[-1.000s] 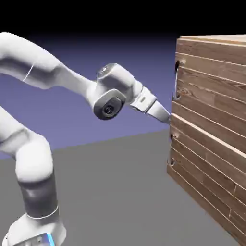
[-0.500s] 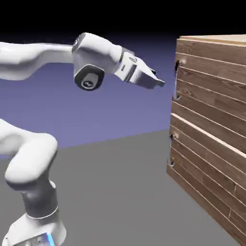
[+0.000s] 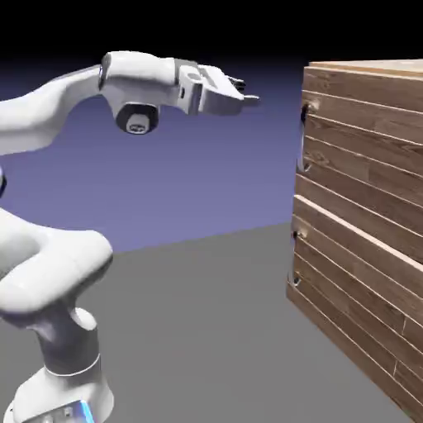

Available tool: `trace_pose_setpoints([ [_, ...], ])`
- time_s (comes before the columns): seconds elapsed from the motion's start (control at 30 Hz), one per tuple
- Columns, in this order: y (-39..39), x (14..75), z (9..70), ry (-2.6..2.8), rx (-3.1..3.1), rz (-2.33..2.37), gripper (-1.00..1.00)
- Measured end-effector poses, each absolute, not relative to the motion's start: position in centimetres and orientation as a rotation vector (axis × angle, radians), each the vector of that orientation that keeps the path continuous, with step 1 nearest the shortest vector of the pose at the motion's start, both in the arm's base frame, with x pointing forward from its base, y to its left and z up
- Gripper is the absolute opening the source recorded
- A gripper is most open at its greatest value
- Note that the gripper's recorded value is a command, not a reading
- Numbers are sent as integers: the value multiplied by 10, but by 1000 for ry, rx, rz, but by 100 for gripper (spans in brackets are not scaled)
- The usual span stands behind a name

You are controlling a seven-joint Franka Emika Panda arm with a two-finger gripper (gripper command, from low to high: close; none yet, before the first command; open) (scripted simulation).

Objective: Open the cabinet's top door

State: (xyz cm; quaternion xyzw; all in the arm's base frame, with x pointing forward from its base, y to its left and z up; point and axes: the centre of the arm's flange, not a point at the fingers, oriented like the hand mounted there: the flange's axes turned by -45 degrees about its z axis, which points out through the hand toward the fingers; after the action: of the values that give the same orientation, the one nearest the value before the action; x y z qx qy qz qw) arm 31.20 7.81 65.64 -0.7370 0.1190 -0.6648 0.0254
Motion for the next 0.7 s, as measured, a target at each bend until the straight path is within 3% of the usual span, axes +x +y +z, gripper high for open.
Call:
trace_pose_setpoints([
  [0.33, 129, 365, 612, 213, -2219, -2186, 0],
  [0.7, 128, 457, 515, 41, -2240, -2240, 0],
])
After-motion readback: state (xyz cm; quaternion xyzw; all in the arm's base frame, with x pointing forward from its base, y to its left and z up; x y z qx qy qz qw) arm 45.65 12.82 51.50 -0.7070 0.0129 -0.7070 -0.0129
